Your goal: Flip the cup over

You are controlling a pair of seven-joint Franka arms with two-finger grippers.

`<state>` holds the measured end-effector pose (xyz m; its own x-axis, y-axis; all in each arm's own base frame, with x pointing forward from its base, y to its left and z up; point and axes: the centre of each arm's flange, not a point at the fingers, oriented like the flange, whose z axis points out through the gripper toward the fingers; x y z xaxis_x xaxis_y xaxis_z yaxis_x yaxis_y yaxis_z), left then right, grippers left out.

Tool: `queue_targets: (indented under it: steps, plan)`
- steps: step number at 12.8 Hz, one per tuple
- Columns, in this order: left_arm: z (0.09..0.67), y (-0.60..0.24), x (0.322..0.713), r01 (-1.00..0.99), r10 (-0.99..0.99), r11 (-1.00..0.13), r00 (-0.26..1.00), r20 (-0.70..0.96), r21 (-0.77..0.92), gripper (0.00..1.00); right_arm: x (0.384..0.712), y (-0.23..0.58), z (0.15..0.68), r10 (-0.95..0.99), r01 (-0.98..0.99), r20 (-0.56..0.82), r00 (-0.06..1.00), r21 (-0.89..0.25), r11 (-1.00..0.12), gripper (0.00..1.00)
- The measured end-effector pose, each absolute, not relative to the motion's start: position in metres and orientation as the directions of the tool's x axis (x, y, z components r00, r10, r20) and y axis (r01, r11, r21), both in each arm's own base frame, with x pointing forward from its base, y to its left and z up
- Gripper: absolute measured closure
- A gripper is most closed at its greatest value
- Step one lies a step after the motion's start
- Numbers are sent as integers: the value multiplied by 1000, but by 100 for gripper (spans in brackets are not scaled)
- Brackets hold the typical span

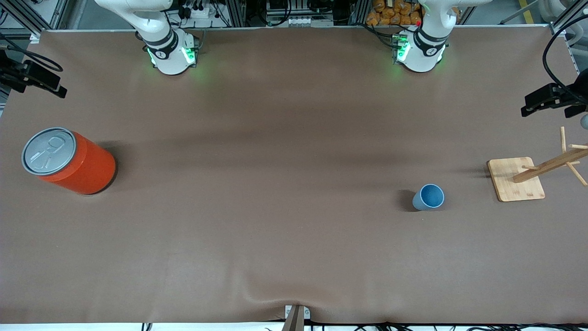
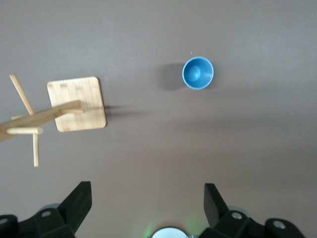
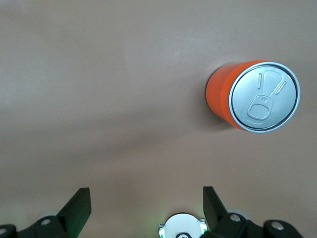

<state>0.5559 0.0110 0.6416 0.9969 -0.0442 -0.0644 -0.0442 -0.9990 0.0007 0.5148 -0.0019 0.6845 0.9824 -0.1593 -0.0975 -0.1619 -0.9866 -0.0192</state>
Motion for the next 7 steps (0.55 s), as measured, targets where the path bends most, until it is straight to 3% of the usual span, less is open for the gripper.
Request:
queue_targets:
  steps: [7]
  plan:
    - [638, 9, 562, -110, -110, -994, 993, -50, 3, 0, 515, -2, 685, -159, -162, -97, 982, -19, -987, 0]
